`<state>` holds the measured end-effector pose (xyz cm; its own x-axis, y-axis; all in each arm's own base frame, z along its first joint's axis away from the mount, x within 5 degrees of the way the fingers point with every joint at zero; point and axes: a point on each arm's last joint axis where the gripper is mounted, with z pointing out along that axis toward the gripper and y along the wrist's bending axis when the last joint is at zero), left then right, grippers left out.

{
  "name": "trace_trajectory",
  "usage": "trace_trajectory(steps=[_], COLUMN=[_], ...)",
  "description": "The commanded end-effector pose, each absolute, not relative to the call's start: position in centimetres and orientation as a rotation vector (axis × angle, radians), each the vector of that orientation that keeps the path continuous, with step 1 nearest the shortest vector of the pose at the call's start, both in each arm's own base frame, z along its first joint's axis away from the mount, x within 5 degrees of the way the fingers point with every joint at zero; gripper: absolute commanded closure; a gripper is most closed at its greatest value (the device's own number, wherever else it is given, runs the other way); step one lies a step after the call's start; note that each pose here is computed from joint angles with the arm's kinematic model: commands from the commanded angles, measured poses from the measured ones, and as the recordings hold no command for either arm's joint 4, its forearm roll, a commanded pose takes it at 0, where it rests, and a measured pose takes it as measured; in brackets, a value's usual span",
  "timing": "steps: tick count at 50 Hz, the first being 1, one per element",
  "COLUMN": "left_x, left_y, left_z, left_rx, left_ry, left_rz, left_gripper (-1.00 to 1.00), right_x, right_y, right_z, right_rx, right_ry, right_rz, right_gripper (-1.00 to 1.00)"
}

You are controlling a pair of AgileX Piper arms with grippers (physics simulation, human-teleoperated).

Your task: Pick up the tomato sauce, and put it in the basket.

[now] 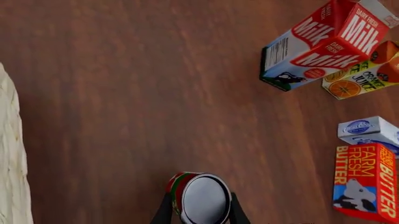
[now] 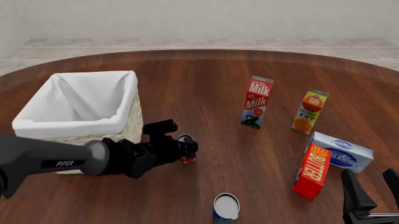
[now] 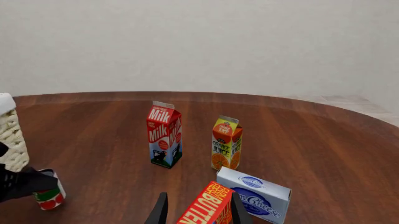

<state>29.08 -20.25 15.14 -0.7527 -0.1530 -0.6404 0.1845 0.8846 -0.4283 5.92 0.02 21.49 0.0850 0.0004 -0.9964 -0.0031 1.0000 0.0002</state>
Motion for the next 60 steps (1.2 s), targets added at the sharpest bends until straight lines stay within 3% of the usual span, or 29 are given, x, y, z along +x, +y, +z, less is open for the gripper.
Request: trace_trajectory(steps=[1, 30, 50, 60], left_x=[28.3, 27.2, 27.0, 26.3], left_y=[-20.3, -19.2, -20.3, -20.2], left_z=[16.1, 18.4, 17.7, 19.5], left_rx=[0.032, 0.012, 0.030, 0.034], left_ry=[2.329, 2.313, 2.343, 2.317], left_rz=[-0.641, -0.651, -0.659, -0.684], left_gripper=[1.00, 1.00, 1.00, 1.00], right_x=[5.9, 5.9, 5.9, 5.9], right_y=[0.0, 0.0, 0.0, 0.0], right_z=[21.5, 21.5, 21.5, 21.5], right_rx=[0.001, 0.000, 0.000, 0.000], right_ry=[1.485, 1.485, 1.485, 1.485], right_rz=[0.000, 0.000, 0.000, 0.000], right_gripper=[-1.00, -1.00, -1.00, -1.00])
